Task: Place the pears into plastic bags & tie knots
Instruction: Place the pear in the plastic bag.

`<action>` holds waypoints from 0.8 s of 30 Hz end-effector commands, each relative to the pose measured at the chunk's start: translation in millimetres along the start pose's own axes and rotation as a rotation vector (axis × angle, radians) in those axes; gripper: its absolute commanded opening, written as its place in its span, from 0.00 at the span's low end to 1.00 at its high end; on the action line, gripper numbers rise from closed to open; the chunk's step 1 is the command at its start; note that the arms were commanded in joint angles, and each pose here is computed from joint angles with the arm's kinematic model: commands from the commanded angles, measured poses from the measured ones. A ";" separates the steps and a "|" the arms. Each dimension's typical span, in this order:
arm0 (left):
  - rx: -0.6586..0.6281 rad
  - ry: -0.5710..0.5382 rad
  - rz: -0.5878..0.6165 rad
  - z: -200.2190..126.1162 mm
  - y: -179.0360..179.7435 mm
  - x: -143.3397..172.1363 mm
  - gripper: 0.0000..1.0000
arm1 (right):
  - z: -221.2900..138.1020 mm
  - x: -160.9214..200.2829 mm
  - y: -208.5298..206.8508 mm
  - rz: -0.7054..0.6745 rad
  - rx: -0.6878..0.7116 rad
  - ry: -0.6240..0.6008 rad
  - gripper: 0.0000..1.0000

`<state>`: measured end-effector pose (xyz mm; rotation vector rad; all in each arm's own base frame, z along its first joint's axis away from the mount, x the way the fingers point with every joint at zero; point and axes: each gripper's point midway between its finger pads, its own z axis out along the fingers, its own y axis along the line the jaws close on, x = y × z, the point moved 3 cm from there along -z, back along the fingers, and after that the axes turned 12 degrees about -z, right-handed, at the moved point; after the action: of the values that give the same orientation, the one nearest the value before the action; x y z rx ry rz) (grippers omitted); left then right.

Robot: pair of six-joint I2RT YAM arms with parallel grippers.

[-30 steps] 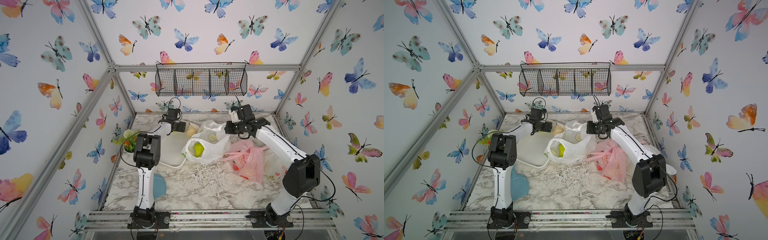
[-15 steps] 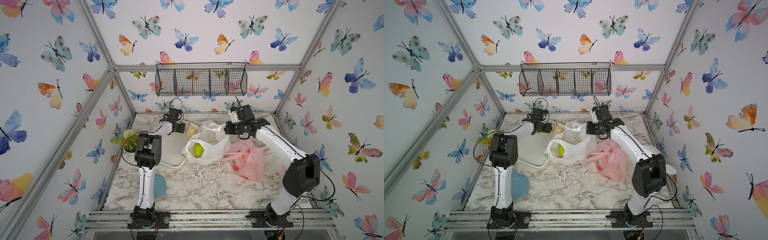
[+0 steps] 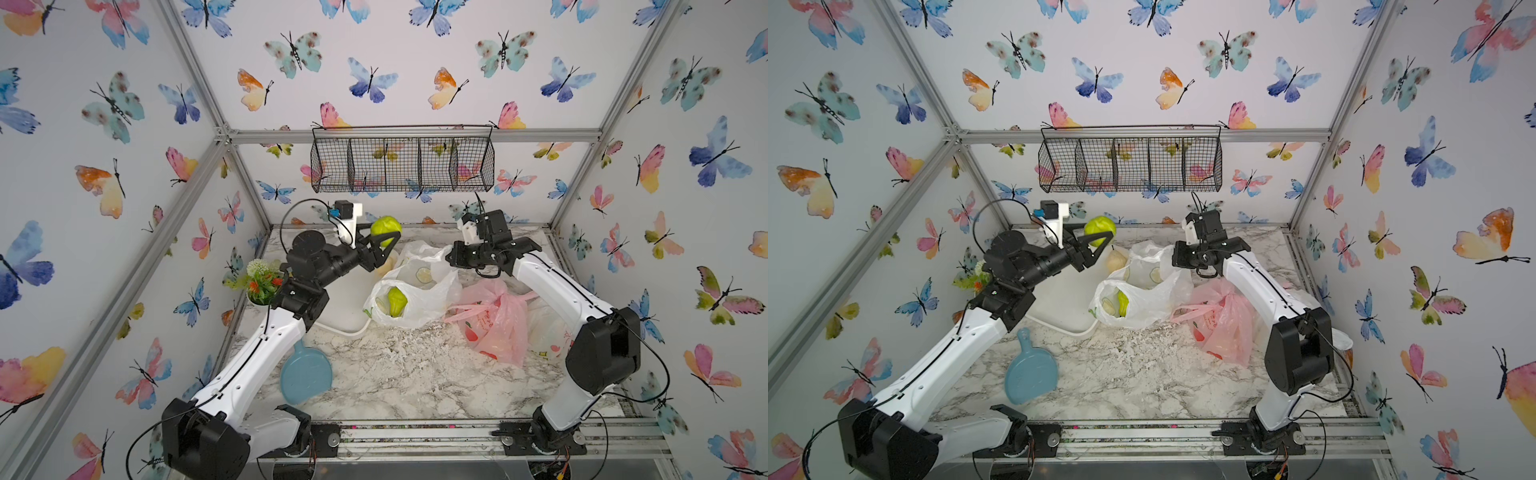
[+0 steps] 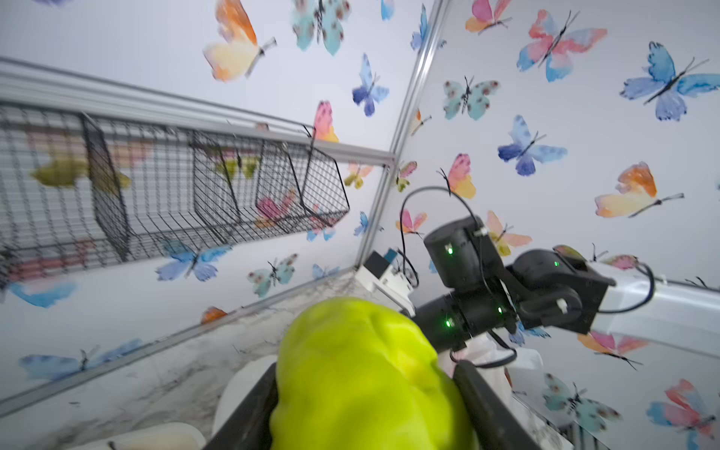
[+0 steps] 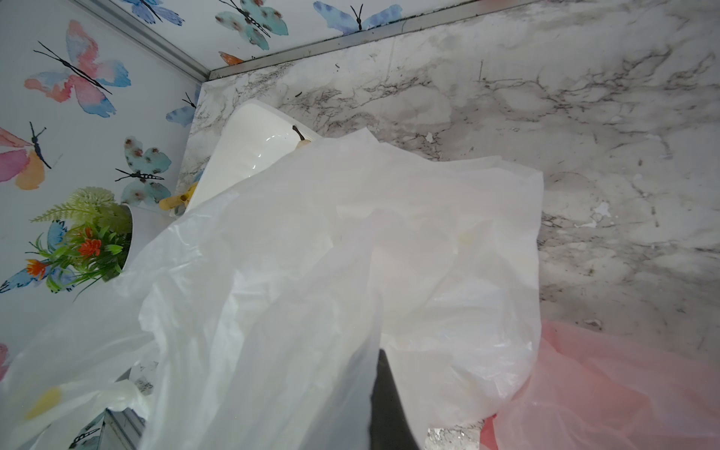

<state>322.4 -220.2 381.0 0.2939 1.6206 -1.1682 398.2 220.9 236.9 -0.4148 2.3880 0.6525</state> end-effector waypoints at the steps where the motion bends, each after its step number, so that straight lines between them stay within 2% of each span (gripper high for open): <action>1: -0.007 0.090 -0.143 10.0 44.6 59.9 0.40 | 0.5 -4.7 5.7 0.023 -0.055 -0.015 0.02; 4: 0.012 0.159 -0.173 15.0 52.8 82.2 0.40 | 0.5 -5.4 7.6 0.028 -0.068 -0.012 0.02; 7: 0.084 0.295 -0.221 17.7 45.0 114.6 0.40 | -1.7 -4.5 5.5 0.022 -0.046 -0.013 0.02; 11: 0.079 0.421 -0.246 11.5 41.6 150.0 0.39 | -2.0 -4.0 3.4 0.028 -0.043 -0.019 0.02; 14: 0.059 0.410 -0.244 8.8 32.5 138.7 0.39 | 1.2 -2.5 4.9 0.036 -0.062 -0.009 0.02; 18: 0.031 0.350 -0.163 0.7 12.9 102.2 0.38 | 1.8 -0.7 5.5 0.042 -0.069 -0.008 0.03; 20: 0.042 0.350 -0.150 -0.9 2.5 93.7 0.38 | 0.7 -0.7 6.0 0.044 -0.071 -0.009 0.02; 24: 0.083 0.419 -0.167 2.6 -11.4 114.1 0.39 | -2.9 -2.9 6.8 0.043 -0.067 -0.020 0.02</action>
<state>282.6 -259.0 310.0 0.4454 1.9120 -1.3601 397.0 226.3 239.3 -0.3918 2.3811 0.7385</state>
